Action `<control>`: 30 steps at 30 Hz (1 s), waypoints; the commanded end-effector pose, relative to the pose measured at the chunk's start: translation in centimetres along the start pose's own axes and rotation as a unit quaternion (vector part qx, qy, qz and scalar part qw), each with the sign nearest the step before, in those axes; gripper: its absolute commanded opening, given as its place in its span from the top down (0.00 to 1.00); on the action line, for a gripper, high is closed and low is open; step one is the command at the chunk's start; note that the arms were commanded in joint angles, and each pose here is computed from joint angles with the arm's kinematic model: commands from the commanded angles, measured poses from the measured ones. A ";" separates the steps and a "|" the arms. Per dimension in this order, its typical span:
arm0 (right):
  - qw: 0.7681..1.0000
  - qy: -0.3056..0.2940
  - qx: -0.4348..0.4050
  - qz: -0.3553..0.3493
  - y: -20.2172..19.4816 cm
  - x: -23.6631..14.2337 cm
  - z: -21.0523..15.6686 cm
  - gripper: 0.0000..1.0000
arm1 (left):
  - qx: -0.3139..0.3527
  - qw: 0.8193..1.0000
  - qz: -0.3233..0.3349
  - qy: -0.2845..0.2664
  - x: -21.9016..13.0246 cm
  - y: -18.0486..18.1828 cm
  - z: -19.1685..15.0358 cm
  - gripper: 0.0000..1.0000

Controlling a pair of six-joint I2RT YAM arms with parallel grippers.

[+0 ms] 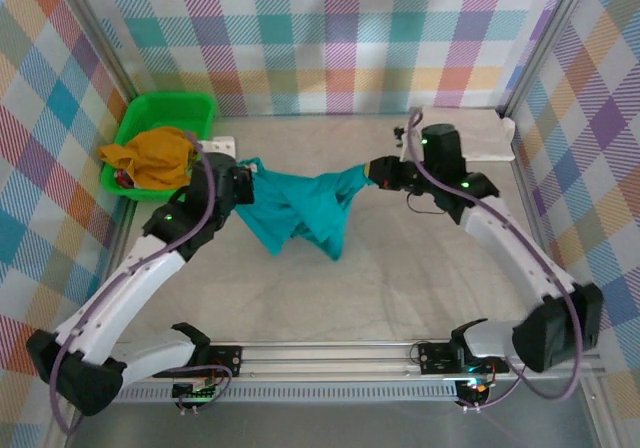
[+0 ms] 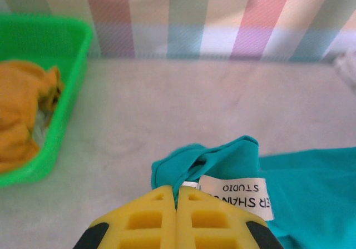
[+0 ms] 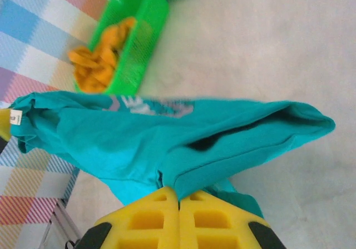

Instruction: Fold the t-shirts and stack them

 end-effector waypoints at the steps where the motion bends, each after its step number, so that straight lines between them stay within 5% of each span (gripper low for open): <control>1: 0.997 -0.046 -0.053 -0.026 1.9 -4.9 1.0 1.00 | -0.002 0.997 0.014 -0.070 -4.5 2.4 3.9 1.00; 6: 0.990 -0.102 -0.079 -0.061 2.2 -9.3 2.1 1.00 | -0.005 0.995 0.045 -0.089 -6.5 4.3 4.4 1.00; 15: 0.980 -0.138 -0.048 -0.136 -2.1 -10.8 3.2 1.00 | -0.018 0.998 0.052 -0.015 -2.3 4.2 0.1 0.98; 16: 0.981 -0.131 -0.044 -0.132 -2.5 -10.3 3.3 1.00 | -0.016 0.999 0.043 -0.003 -1.3 3.6 -0.6 0.86; 18: 0.985 -0.121 -0.040 -0.120 -3.2 -8.8 3.2 1.00 | -0.009 0.999 0.031 0.021 0.9 2.6 -2.2 0.82; 20: 0.986 -0.110 -0.027 -0.122 -4.9 -7.0 2.8 1.00 | -0.004 0.998 0.031 0.055 3.7 2.0 -4.6 0.61; 25: 0.986 -0.068 0.006 -0.154 -10.1 -2.4 1.4 1.00 | -0.035 0.992 0.013 0.124 7.1 0.7 -8.7 0.49; 30: 0.980 -0.047 0.025 -0.189 -13.3 -0.2 0.8 1.00 | -0.067 0.979 -0.112 0.154 6.3 -4.2 -10.7 0.48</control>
Point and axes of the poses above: each hand's point on the last joint's axis, 136 mm out from that joint toward the fingers, its own x axis out along the fingers, its own y axis along the line the jaws close on, z = x × y, the point moved 4 cm from there along -x, back along the fingers, and after that the axes turned 9 degrees about x, right-handed, at the moved point
